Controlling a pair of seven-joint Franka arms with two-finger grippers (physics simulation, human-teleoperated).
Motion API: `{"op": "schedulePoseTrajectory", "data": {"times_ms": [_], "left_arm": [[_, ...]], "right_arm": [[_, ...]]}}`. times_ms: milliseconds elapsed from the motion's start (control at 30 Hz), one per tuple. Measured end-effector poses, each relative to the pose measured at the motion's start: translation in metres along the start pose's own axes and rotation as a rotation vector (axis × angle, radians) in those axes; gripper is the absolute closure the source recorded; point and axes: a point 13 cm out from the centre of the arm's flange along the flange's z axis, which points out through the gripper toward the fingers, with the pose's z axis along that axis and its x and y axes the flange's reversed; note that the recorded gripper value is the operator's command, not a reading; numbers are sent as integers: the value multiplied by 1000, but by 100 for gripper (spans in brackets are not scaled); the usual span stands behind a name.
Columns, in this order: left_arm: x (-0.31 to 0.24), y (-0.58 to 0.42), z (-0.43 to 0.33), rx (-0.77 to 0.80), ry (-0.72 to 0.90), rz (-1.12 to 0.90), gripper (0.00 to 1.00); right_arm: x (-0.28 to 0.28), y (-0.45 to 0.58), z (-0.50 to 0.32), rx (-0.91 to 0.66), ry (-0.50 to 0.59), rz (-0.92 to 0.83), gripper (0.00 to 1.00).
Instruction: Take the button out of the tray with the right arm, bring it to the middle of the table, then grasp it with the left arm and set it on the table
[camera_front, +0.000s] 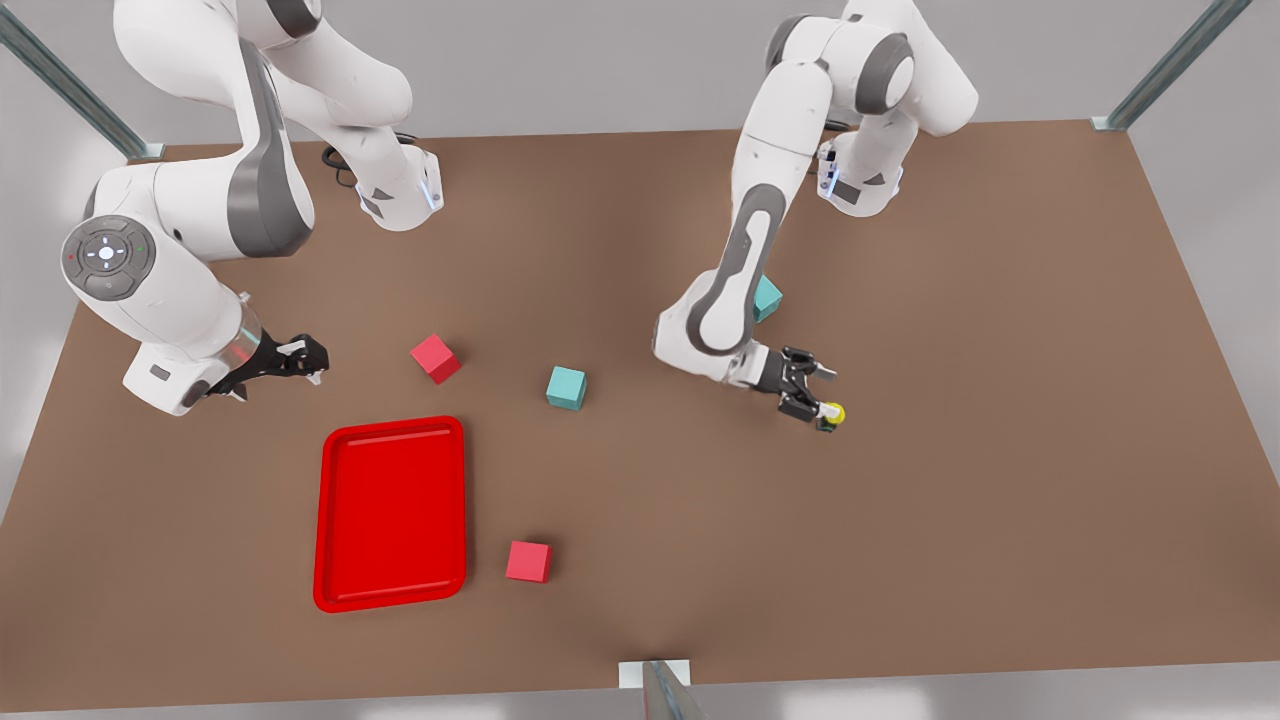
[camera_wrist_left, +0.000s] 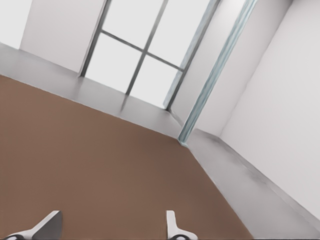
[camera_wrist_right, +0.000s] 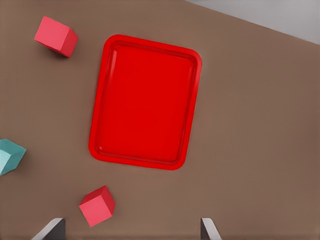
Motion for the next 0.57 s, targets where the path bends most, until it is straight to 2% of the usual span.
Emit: {"op": "schedulePoseTrajectory", "data": {"times_ms": [67, 100, 167, 200, 267, 367, 467, 567], "left_arm": [[-13, 7, -40, -154, 168, 109, 0], [-14, 8, -45, -297, 290, 161, 0], [-44, -32, 30, -674, 568, 160, 0], [-72, -61, 55, -756, 712, 160, 0], [-149, -115, 51, -710, 959, 223, 0], [-282, -117, 22, -493, 1205, 413, 0], [-319, -67, 3, -292, 1294, 690, 0], [-308, -52, 0, -133, 1333, 935, 0]], "right_arm": [[0, 1, 0, 0, 0, -1, 0], [0, 0, 0, 0, 0, -1, 0], [0, 2, 0, -1, 0, -3, 0], [-1, 3, 1, -3, 1, -5, 0], [-3, 13, 3, -6, 4, -21, 0], [-18, 51, 13, -15, 2, -78, 0], [-24, 25, 16, -34, -15, 5, 0], [-27, 23, 15, -46, -27, 45, 0]]}}
